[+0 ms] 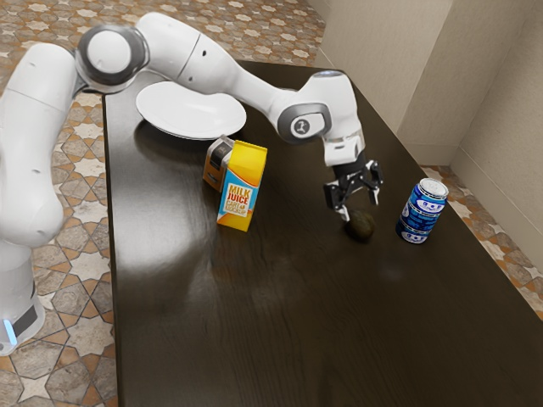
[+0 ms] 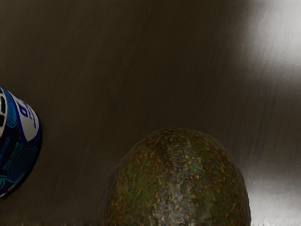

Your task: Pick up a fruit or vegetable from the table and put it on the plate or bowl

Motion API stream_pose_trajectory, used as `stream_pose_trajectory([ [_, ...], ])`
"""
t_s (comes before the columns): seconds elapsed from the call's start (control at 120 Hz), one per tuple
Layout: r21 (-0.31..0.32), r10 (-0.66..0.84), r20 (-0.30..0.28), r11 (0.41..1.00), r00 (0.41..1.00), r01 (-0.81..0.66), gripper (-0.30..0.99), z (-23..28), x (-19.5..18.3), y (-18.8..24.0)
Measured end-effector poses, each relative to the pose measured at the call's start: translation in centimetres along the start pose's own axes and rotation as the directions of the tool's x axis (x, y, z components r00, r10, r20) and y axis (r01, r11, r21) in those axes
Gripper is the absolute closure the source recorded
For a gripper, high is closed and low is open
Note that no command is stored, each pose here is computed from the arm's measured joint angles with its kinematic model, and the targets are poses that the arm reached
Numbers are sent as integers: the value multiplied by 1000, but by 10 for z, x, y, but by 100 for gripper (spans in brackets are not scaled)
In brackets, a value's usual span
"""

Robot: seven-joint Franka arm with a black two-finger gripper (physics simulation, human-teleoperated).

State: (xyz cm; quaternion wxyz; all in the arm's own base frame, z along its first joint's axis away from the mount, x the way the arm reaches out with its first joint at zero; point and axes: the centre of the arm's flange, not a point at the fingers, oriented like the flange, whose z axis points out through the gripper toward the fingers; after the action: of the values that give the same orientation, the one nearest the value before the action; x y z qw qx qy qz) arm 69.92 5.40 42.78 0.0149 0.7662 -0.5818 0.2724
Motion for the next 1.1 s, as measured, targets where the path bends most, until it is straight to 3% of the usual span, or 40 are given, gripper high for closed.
stream_pose_trajectory([
  [0.208, 22, -18, -31, 1000, 999, 19, 4, 2, -5, -9],
  [0.367, -8, -35, -51, 999, 998, 35, 3, 23, -7, -4],
  [0.808, -14, -49, -65, 999, 997, 48, 4, 41, -11, -2],
  [0.992, 10, -51, -67, 999, 996, 52, 30, 39, -13, -6],
  [1.1, 31, -46, -64, 998, 997, 48, 36, 30, -9, -9],
])
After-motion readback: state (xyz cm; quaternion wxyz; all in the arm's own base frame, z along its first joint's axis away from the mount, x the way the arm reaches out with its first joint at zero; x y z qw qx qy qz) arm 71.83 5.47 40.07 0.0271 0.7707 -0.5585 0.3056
